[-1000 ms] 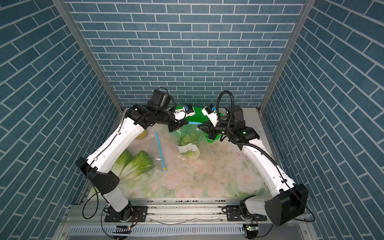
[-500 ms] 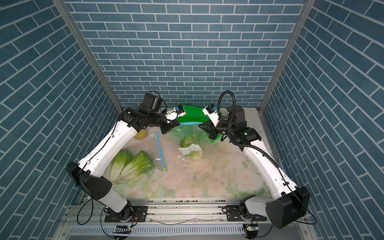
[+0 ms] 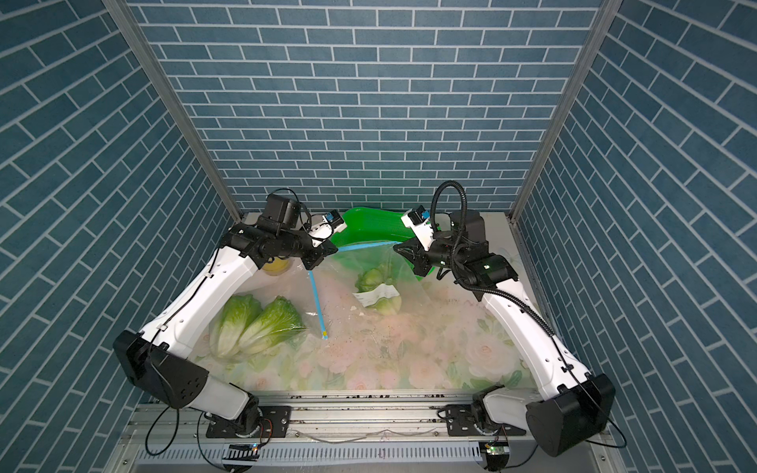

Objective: Put the chinese cabbages into a zipper bag and zip it
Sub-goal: Zip the zipper on the zipper food storage bag, then place the zipper food storage bag at the center of the board.

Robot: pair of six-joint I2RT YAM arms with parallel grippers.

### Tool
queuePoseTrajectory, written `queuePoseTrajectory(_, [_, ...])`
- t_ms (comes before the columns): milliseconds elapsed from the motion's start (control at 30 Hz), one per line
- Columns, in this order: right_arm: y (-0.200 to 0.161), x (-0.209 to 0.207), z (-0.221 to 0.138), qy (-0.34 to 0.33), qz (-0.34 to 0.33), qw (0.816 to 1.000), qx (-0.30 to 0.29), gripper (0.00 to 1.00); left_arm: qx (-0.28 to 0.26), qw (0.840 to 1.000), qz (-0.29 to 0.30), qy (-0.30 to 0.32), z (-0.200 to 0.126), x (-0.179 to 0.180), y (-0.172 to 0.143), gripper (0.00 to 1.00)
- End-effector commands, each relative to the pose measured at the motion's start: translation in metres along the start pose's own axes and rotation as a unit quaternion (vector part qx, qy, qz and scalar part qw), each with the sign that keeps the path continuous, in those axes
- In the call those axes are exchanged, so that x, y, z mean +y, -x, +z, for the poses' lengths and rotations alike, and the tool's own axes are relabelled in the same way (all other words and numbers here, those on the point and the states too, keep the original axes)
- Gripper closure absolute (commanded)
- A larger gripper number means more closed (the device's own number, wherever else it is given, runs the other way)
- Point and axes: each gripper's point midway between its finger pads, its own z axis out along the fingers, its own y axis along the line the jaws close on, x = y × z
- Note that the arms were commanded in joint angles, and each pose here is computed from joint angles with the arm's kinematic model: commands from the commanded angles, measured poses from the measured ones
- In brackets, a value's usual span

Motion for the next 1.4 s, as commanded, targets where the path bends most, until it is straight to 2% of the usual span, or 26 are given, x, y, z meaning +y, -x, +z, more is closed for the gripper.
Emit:
queuePoseTrajectory(0, [0.024, 0.006, -0.016, -0.014, -0.050, 0.998, -0.037, 1.00, 0.035, 0.998, -0.039, 0.027, -0.003, 0.016, -0.030, 0.90])
queuePoseTrajectory(267, [0.024, 0.001, -0.019, -0.033, -0.046, 0.998, -0.035, 1.00, 0.035, 0.997, -0.060, 0.028, -0.002, 0.022, -0.043, 0.90])
queuePoseTrajectory(433, [0.025, -0.003, -0.024, -0.056, -0.038, 0.997, -0.032, 1.00, 0.007, 0.997, -0.072, 0.007, -0.002, 0.017, -0.031, 0.88])
queuePoseTrajectory(600, [0.024, -0.017, -0.033, -0.110, -0.029, 0.993, -0.018, 1.00, -0.056, 0.995, -0.087, 0.003, 0.000, 0.017, 0.004, 0.74])
queuePoseTrajectory(800, [0.028, -0.036, -0.064, -0.214, -0.017, 0.977, -0.012, 1.00, -0.101, 0.990, -0.089, 0.041, 0.016, 0.021, 0.058, 0.67])
queuePoseTrajectory(900, [0.025, -0.039, -0.074, -0.245, -0.020, 0.969, 0.003, 1.00, -0.116, 0.983, -0.127, 0.066, 0.023, 0.034, 0.068, 0.50])
queuePoseTrajectory(1033, [0.006, -0.029, -0.058, -0.239, -0.047, 0.969, 0.047, 1.00, -0.110, 0.974, -0.171, 0.103, 0.021, 0.044, 0.056, 0.45])
queuePoseTrajectory(1167, [-0.019, -0.013, -0.024, -0.190, -0.043, 0.978, 0.069, 1.00, -0.111, 0.963, -0.202, 0.140, 0.006, 0.045, 0.029, 0.37])
queuePoseTrajectory(1300, [-0.041, 0.003, 0.010, -0.142, -0.026, 0.986, 0.084, 1.00, -0.083, 0.937, -0.271, 0.205, -0.015, 0.055, -0.020, 0.36])
queuePoseTrajectory(1367, [-0.050, 0.013, 0.026, -0.120, -0.021, 0.988, 0.094, 1.00, -0.084, 0.918, -0.308, 0.236, -0.028, 0.058, -0.041, 0.30])
